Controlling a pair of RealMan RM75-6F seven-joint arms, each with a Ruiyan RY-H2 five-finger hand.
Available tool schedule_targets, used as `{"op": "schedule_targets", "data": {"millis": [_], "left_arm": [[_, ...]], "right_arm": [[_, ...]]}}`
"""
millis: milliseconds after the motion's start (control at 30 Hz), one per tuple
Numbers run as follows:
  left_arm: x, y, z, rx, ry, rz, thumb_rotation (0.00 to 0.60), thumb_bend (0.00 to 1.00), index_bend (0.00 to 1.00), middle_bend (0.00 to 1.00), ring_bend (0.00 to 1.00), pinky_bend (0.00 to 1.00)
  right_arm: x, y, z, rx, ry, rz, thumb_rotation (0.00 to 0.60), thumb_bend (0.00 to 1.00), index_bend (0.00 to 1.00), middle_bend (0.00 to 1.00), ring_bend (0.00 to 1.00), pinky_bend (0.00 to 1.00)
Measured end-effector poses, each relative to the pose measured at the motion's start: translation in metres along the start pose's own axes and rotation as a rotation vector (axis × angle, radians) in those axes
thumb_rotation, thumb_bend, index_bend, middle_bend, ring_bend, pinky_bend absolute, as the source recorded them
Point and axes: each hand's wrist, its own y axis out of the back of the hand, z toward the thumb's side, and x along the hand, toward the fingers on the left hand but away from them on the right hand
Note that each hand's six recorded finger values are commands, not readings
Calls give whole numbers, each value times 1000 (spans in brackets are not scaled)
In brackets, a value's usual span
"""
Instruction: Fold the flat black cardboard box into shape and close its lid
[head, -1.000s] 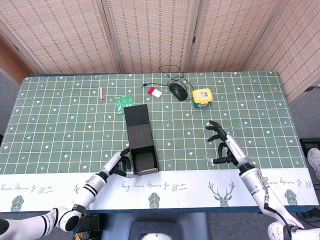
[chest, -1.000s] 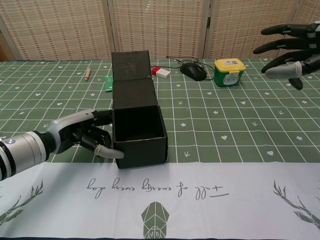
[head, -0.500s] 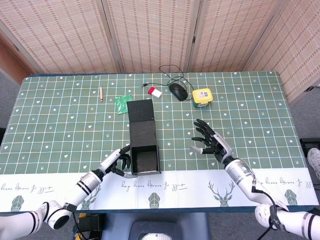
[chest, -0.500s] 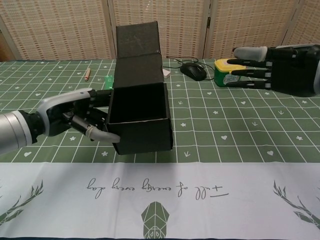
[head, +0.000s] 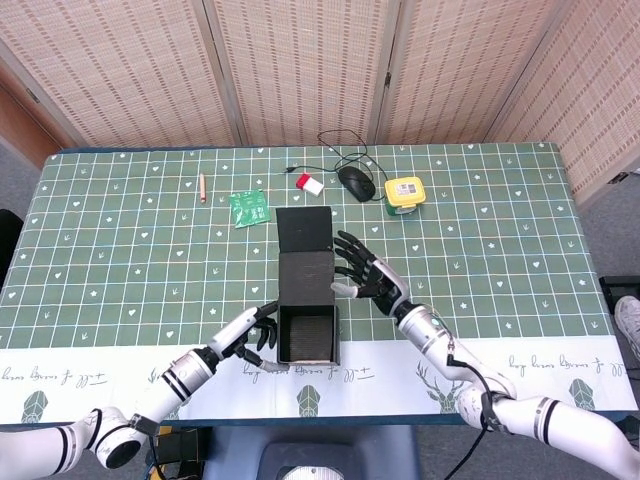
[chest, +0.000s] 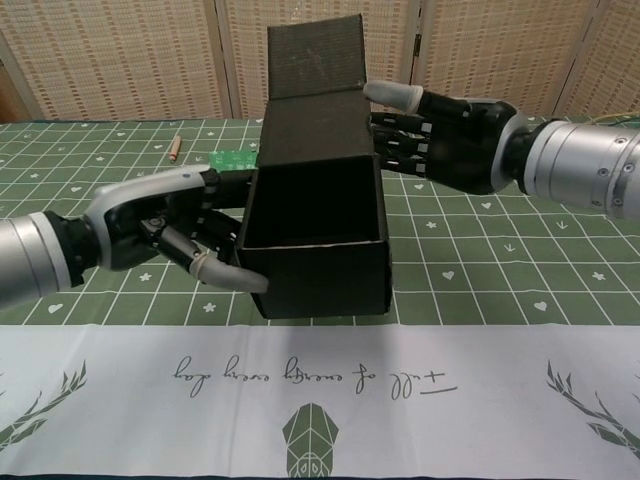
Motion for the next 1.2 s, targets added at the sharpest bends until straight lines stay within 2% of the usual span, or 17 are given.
{"op": "schedule_targets", "data": {"millis": [233,367,533,733,833,933,1200], "left_arm": [[5,-8,3,-12,15,-28,600,37,296,265,604,714],[7,-5,-1,-20,39,-21,600,36,296,265,604,715],[5,-3,-9,-30,73,-20,600,36,296,264,604,715],[4,-1,-12,-31,90,-18,600,36,291,265,604,715],[4,1,-14,-25,101,-17,600,37,289,264,604,715],[4,2,-17,-21,110,-18,600,37,289,264,604,715],[6,4,-23,-3,130,-7,600,37,282,264,604,715]], "right_arm": [[-16,-34,0,-45,47,134,600,0,0,0,0,146],[-11,-49,-1,-7,61,223,600,0,0,0,0,146],[-1,-52,1,62,54,279,600,0,0,0,0,146],[10,-51,7,247,34,324,600,0,0,0,0,146],[14,-49,10,373,37,336,600,0,0,0,0,143],[18,-49,13,527,45,348,600,0,0,0,0,126],[25,-59,19,1016,52,399,600,0,0,0,0,106]]}}
